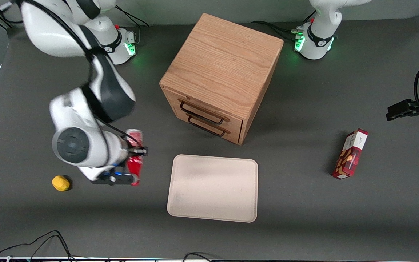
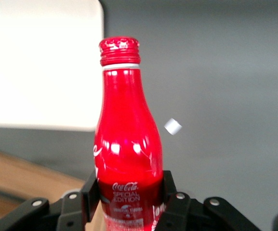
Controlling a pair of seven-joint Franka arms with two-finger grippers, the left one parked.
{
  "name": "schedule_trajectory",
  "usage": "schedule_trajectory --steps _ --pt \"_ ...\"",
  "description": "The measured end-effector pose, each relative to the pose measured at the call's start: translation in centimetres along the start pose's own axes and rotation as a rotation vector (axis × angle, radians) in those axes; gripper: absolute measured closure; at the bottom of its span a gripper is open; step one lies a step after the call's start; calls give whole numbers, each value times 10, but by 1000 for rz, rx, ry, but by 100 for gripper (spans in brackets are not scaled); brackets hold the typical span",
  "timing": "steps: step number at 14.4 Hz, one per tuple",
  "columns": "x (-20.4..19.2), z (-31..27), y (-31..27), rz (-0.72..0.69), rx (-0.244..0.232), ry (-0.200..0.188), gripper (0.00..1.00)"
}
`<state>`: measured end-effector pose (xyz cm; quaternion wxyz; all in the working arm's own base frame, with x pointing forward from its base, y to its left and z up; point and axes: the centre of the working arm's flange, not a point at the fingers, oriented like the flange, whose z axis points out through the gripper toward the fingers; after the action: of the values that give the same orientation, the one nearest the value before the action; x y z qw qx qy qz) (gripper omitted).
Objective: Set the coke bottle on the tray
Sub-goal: 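Lift the bottle and carry it over the cream tray, then lower the bottle onto the tray and open the right gripper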
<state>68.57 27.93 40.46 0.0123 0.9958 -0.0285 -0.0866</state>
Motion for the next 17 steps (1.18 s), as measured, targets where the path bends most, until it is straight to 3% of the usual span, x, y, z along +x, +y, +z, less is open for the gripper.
schedule_trajectory --steps 4,8,11,17 --pt "42 83 -36 63 90 115 45" --pt "64 134 -42 121 149 159 45" --pt "67 155 -49 149 160 173 45" --pt "64 174 -58 137 141 159 45"
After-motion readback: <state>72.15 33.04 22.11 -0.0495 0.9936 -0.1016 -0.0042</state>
